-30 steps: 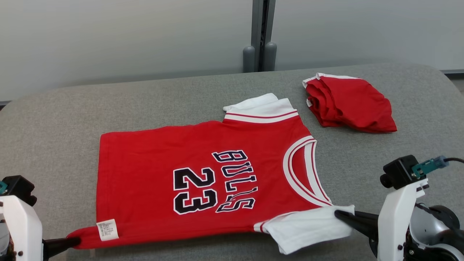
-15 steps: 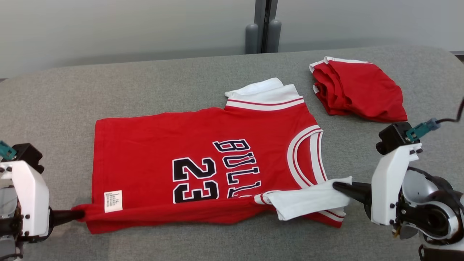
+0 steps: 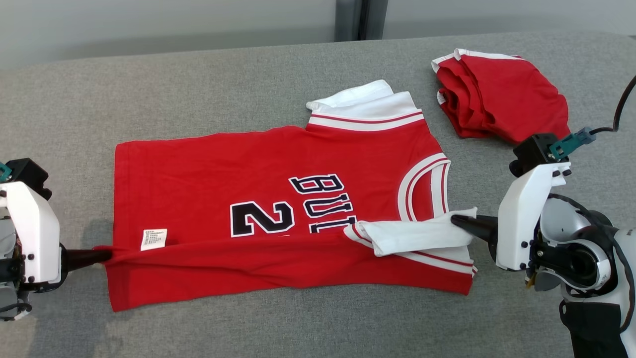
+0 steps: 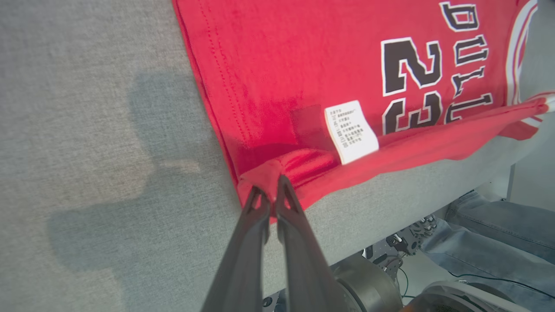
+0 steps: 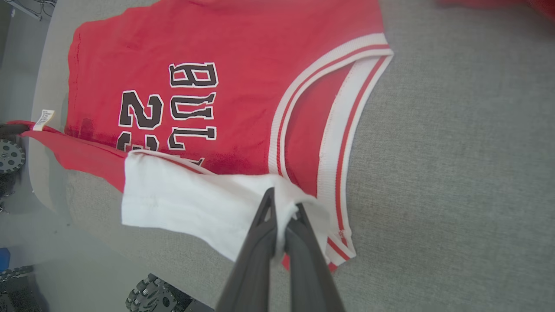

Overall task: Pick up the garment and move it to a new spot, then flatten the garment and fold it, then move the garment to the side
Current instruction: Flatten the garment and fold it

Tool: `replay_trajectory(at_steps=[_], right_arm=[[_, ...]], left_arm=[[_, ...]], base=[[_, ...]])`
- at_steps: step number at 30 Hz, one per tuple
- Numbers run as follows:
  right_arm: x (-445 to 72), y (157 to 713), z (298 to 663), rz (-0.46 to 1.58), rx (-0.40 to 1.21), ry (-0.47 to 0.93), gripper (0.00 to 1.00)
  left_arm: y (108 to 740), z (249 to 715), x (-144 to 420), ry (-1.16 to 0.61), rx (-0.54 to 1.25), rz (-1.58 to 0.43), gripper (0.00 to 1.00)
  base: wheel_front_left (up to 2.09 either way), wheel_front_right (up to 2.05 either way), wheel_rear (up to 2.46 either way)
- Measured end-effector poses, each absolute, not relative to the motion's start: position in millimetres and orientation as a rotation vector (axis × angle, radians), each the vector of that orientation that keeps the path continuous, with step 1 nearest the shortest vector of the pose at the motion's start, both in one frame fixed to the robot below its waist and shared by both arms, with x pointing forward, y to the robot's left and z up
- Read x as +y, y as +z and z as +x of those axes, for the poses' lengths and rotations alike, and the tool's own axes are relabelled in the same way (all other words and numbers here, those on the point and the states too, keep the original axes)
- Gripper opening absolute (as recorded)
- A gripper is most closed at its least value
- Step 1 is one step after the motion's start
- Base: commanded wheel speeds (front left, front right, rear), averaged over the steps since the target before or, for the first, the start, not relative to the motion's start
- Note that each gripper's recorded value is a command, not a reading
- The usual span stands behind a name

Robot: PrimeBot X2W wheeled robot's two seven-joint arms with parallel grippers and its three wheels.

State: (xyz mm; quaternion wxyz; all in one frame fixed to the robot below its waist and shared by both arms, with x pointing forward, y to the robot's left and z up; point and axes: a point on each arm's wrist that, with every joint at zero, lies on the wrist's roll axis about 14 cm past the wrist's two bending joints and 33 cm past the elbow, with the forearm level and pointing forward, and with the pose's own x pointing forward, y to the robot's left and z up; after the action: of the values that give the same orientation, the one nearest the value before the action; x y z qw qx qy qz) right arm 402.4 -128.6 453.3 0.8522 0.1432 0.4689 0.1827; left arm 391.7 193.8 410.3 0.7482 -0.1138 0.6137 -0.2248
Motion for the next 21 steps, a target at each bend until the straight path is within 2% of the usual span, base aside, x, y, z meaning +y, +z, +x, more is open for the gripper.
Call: replay_trajectory(at_steps=[21], right_arm=[[-124,444,429,0.292,0.953,0.363,0.00]], left_arm=[[393,412,191,-0.484,1.371,-0.273,0.00]], base=[[0.00,0.00,0.00]])
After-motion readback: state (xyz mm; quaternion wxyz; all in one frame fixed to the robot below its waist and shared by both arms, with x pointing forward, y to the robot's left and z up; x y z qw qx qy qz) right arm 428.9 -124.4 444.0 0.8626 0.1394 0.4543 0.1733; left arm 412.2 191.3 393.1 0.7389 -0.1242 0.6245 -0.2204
